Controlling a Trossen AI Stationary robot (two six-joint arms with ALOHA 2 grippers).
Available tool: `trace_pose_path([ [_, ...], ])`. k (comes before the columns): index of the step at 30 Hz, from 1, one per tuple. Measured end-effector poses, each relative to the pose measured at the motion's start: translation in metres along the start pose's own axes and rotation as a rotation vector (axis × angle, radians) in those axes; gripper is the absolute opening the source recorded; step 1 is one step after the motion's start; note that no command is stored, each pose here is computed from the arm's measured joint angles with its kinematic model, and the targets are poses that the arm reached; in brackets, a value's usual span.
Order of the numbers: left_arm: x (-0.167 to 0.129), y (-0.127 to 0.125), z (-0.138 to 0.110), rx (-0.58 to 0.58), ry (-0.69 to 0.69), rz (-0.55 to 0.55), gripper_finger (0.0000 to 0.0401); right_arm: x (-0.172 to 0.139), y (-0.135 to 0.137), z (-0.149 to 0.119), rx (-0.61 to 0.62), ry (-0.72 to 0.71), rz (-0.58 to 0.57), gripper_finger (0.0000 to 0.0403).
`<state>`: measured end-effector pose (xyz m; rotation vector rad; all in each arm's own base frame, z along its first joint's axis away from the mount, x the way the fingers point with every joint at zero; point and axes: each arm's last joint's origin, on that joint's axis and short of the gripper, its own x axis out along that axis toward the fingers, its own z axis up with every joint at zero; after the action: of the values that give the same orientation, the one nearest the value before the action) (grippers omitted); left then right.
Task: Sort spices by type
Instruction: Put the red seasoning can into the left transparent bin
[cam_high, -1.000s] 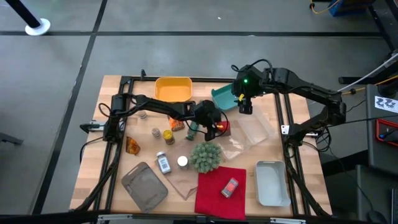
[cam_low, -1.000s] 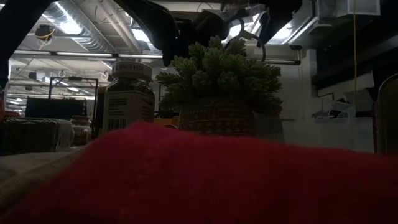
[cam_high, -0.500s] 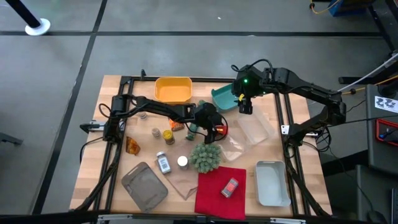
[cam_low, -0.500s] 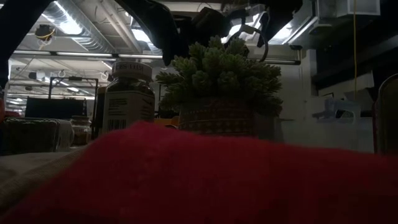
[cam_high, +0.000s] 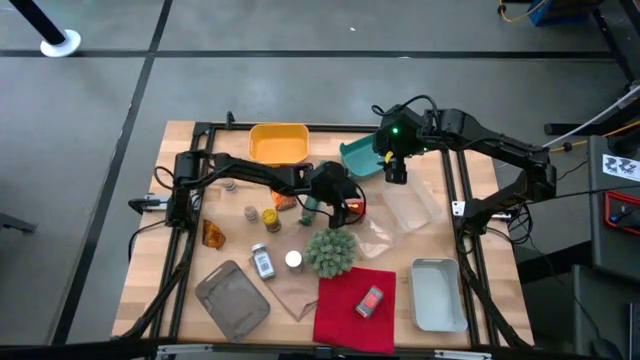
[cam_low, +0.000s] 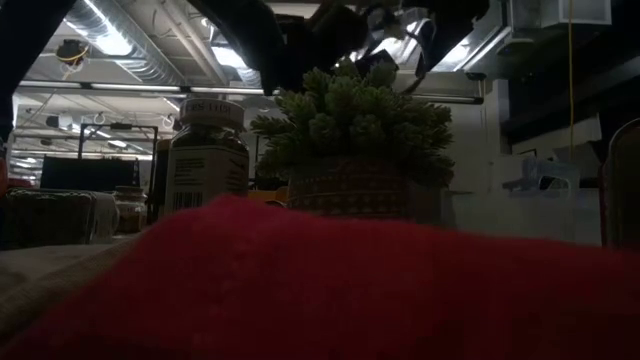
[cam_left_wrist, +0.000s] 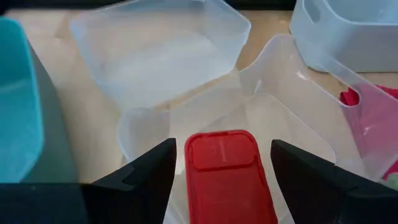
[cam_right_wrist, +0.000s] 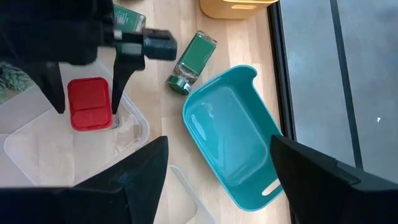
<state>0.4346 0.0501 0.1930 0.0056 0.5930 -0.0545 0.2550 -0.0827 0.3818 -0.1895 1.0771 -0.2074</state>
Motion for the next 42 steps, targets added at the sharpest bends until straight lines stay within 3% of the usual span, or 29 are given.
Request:
trace_pose_path([
  [4, -0.017, 0.002, 0.014, 0.017, -0.045, 0.011, 0.0246, 0.0, 0.002, -0.002, -0.002, 0.016, 0.051, 0.028],
  [9, -0.049, 0.003, 0.032, 0.062, -0.061, 0.023, 0.0246, -0.001, 0.008, -0.002, 0.03, -0.023, 0.23, 0.028],
  [14, -0.085, 0.0, 0.04, 0.06, -0.002, 0.021, 0.0246, -0.003, 0.015, 0.0, 0.082, -0.076, 0.431, 0.028],
  [17, -0.101, -0.002, 0.042, 0.055, 0.034, 0.017, 0.0246, -0.003, 0.027, 0.006, 0.08, -0.101, 0.483, 0.028],
  [23, -0.119, -0.005, 0.042, 0.043, 0.081, 0.009, 0.0246, 0.004, 0.078, 0.012, 0.0, -0.09, 0.546, 0.028],
  [31, -0.119, -0.011, 0.04, -0.032, 0.11, 0.0, 0.0246, 0.019, 0.162, -0.004, -0.083, -0.011, 0.478, 0.028],
  [42, -0.116, -0.035, 0.044, -0.027, 0.083, -0.05, 0.0246, 0.023, 0.247, -0.035, -0.286, -0.163, 0.477, 0.028],
])
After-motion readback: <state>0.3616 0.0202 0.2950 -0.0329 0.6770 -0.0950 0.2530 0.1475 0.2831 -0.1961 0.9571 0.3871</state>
